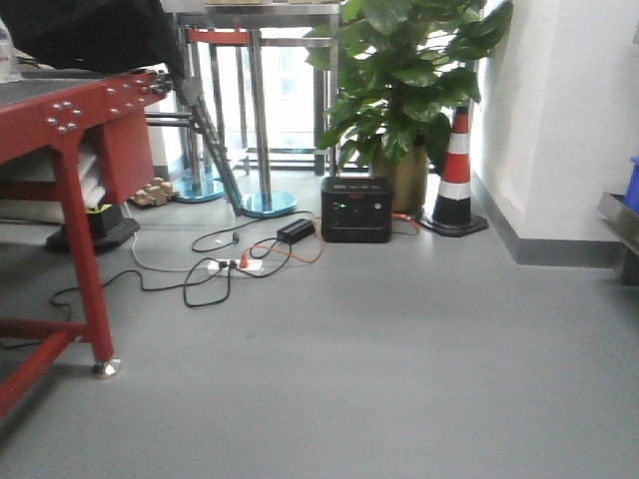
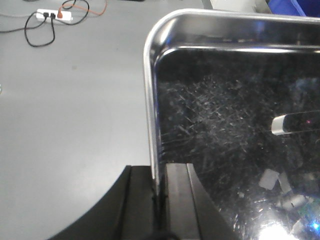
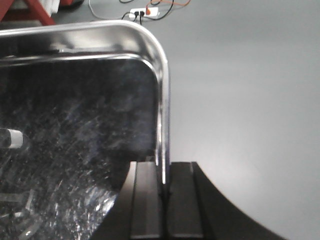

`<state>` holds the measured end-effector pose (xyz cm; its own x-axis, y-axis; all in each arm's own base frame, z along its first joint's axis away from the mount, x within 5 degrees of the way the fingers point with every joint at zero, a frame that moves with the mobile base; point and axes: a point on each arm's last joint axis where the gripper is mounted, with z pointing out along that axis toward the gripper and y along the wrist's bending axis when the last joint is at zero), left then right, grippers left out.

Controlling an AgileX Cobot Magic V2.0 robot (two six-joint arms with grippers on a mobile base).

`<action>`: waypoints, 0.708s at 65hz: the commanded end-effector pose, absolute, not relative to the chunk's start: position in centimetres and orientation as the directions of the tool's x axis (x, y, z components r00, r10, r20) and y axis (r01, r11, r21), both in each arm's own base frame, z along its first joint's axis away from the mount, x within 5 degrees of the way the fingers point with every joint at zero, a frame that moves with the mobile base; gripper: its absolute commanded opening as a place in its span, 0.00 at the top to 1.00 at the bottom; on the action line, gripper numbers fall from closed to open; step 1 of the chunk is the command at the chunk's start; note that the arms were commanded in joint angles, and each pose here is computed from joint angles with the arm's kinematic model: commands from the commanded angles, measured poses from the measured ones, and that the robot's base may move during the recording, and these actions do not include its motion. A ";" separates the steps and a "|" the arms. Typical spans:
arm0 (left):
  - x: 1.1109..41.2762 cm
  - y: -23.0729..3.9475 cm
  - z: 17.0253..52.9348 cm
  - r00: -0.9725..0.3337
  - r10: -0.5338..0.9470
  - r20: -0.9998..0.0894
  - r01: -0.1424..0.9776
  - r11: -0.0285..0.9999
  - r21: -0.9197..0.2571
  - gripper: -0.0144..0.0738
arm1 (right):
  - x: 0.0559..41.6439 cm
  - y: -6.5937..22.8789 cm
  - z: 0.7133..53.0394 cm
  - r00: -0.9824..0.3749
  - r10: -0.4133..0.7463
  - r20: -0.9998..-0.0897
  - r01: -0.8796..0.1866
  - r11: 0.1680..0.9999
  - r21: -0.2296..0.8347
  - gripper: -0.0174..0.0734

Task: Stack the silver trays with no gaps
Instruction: 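Carry the tray in both grippers while driving across the room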

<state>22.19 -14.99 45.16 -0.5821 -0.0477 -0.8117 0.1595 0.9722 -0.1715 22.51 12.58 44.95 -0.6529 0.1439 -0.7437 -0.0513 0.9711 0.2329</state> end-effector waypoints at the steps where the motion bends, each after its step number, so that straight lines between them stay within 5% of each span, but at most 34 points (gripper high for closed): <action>1: 21.9 -14.6 46.0 -0.543 -0.046 -0.838 0.167 0.973 -0.161 0.85 | 22.4 12.0 45.6 -0.609 0.136 -0.781 -0.053 0.976 0.211 0.87; 46: 21.9 -14.6 46.0 -0.541 -0.044 -0.840 0.166 0.973 -0.158 0.85 | 22.6 12.1 45.6 -0.602 0.137 -0.787 -0.060 0.975 0.216 0.87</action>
